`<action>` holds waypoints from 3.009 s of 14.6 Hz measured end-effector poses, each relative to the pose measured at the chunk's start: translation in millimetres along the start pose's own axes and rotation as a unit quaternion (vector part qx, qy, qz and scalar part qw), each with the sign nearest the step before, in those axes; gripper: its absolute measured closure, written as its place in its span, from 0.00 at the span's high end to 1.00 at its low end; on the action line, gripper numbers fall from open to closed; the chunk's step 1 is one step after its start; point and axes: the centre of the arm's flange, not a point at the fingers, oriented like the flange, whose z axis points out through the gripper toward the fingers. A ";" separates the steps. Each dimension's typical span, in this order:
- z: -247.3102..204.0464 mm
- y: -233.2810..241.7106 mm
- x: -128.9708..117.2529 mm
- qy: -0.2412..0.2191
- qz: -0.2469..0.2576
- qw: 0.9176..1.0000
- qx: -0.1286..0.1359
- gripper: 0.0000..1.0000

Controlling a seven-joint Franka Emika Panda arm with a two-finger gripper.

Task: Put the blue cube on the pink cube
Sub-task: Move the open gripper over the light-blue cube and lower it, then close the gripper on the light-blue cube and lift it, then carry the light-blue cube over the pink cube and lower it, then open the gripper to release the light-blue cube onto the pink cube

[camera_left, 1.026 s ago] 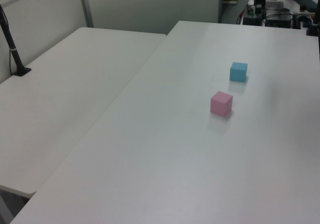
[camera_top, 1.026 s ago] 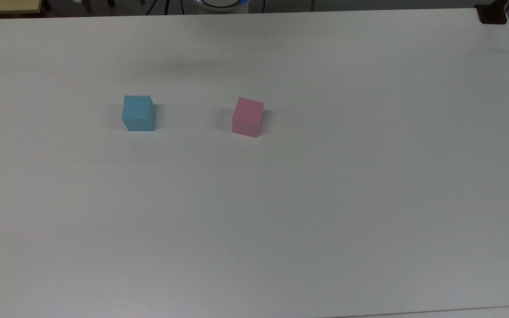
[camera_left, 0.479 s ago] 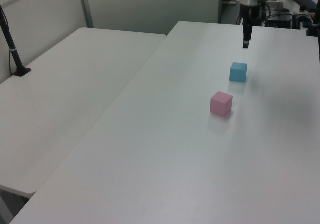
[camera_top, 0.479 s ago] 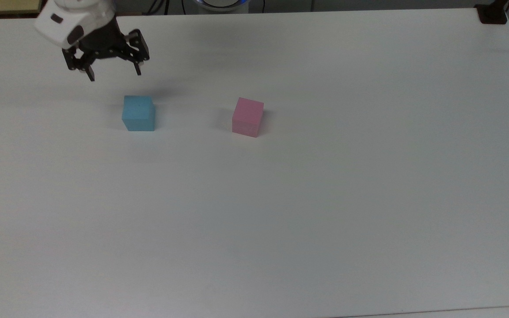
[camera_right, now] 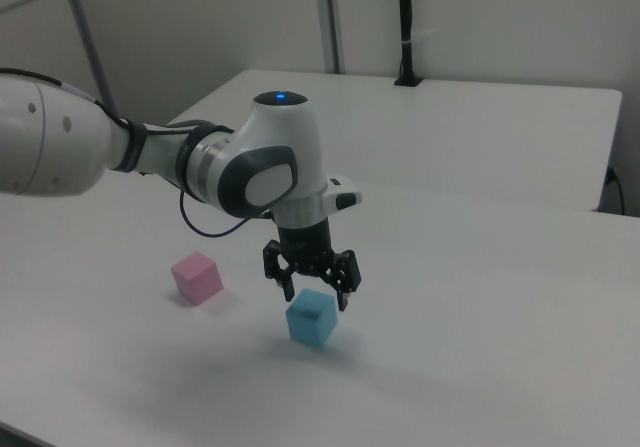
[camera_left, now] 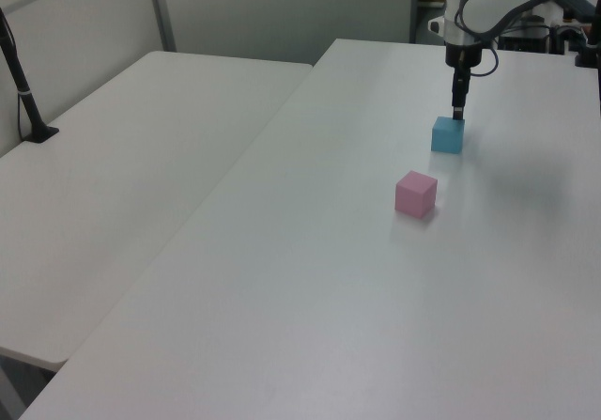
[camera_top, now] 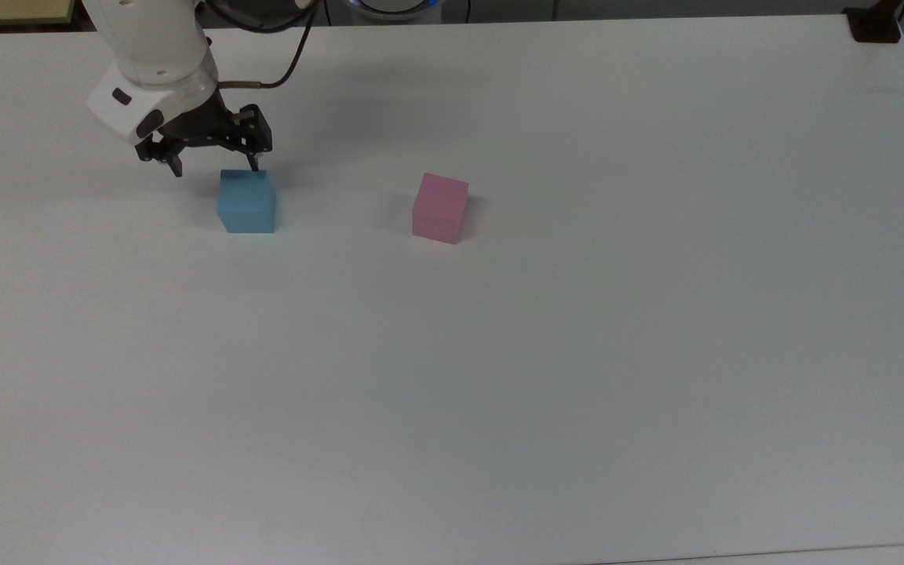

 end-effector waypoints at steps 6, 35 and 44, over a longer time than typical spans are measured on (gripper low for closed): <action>11.7 -14.7 9.8 0.000 0.013 1.000 0.006 1.00; -58.8 -302.9 66.3 -0.028 0.152 0.988 0.004 0.57; -43.0 -289.5 70.3 -0.034 0.150 0.988 -0.020 0.56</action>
